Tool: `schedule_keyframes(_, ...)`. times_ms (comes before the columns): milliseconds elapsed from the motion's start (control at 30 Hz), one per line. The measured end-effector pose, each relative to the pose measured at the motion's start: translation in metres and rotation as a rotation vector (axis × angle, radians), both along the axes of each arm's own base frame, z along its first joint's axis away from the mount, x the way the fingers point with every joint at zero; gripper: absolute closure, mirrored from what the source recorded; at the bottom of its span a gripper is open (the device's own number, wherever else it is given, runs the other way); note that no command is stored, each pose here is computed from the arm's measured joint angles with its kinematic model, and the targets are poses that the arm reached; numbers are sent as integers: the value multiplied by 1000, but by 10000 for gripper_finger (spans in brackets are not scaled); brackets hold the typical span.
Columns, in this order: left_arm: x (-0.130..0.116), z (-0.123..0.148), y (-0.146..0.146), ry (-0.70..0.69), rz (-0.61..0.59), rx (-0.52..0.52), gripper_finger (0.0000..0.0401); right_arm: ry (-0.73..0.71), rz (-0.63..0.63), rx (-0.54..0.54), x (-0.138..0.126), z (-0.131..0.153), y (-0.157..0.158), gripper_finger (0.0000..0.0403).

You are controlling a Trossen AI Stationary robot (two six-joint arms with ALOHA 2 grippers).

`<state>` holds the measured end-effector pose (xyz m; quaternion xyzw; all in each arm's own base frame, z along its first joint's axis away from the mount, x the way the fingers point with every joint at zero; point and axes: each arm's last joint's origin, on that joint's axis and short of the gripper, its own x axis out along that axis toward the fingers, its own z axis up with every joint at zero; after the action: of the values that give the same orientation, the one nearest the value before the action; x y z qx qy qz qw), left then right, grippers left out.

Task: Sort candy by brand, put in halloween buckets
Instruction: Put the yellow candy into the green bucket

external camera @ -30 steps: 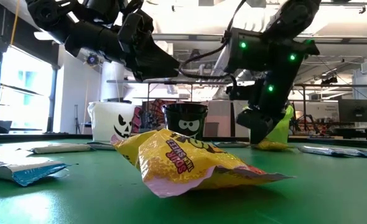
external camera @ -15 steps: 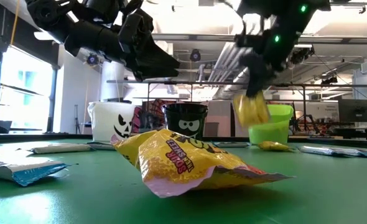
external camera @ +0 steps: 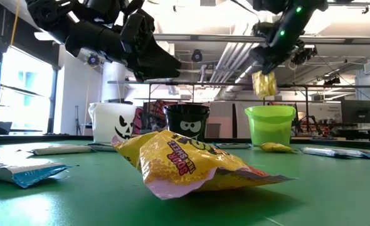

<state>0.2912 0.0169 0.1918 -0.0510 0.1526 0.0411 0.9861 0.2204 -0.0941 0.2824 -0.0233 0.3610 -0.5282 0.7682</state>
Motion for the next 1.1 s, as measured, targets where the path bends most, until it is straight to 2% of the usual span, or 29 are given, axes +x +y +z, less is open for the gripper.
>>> schedule_keyframes(233, 0, 0, 0, 2, 1, -2, 215, 58, -67, -46, -9, -1, -50, 403)
schedule_keyframes(400, 0, -1, 0, 6, 2, -5, 215, 143, 1, 1, -10, -16, -78, 403)
schedule_keyframes(600, -1, -2, 0, 27, 2, -6, 215, 262, 91, 41, -3, -37, -98, 403)
schedule_keyframes(833, -1, -3, 0, 30, 2, -7, 215, 272, 122, 138, 1, -60, -110, 403)
schedule_keyframes(1000, -1, -3, 0, 30, 2, -6, 215, 194, 97, 222, -4, -65, -114, 402)
schedule_keyframes(1100, -1, -3, 0, 30, 2, -6, 215, 159, 92, 295, -11, -68, -117, 388)
